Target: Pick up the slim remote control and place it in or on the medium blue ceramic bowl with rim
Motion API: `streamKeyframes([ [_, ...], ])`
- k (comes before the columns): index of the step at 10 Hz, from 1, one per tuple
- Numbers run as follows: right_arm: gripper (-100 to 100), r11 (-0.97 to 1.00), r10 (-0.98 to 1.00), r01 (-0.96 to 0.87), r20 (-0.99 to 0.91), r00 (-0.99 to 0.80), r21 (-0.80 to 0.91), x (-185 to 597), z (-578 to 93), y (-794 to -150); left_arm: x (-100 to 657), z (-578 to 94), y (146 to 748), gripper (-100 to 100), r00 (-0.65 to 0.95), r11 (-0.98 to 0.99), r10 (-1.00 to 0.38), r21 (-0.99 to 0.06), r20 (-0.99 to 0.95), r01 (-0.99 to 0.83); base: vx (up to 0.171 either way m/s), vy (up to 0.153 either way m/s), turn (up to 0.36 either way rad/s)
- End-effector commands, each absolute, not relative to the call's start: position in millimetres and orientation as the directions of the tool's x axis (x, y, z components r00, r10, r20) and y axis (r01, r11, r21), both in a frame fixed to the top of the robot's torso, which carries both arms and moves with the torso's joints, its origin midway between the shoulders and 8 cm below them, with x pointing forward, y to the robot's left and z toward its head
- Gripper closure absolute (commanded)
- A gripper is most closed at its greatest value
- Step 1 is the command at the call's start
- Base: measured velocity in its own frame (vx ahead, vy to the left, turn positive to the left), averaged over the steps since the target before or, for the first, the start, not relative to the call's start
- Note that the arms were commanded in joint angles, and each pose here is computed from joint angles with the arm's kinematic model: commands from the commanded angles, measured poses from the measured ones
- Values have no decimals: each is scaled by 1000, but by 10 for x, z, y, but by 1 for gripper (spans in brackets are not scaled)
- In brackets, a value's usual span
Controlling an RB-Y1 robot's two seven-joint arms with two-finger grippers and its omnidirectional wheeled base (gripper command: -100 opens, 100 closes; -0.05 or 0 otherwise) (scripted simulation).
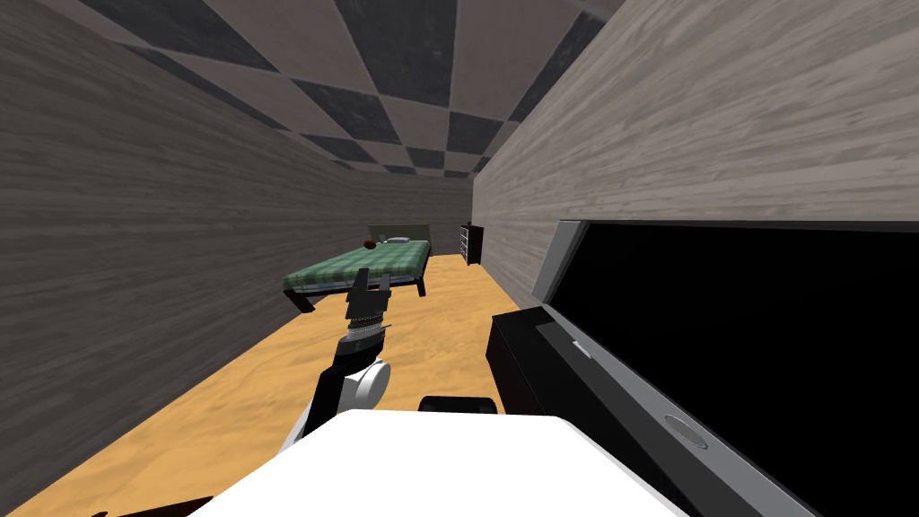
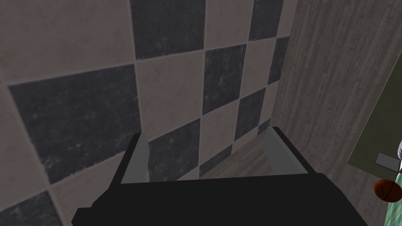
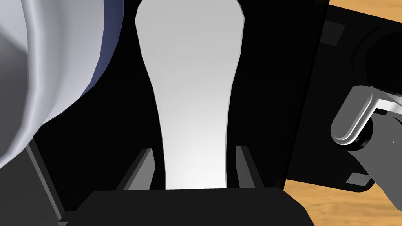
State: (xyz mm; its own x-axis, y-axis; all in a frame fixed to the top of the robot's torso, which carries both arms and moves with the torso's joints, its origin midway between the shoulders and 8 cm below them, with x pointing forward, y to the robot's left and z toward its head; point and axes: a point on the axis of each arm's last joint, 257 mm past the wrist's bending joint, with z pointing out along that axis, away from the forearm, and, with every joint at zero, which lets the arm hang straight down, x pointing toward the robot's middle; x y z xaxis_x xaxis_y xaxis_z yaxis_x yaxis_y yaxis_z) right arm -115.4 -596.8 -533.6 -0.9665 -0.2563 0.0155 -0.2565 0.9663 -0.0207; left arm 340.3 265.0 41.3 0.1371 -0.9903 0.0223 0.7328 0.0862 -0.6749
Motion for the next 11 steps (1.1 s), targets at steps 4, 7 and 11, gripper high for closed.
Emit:
streamKeyframes([
  [4,100,975,-221,-221,14,-975,-4,-1241,-5097,-6104,3403,413,2650,0,137,86,-990,-675,22,733,-9,-4,72],
  [7,100,982,-188,-188,-6,-982,22,-1220,-4917,-6154,3403,413,2650,0,137,86,-990,-675,22,733,-29,-48,93],
  [11,100,986,-165,-166,-30,-986,31,-1104,-4625,-6321,3403,414,2650,0,137,86,-990,-675,22,733,-44,-66,35],
])
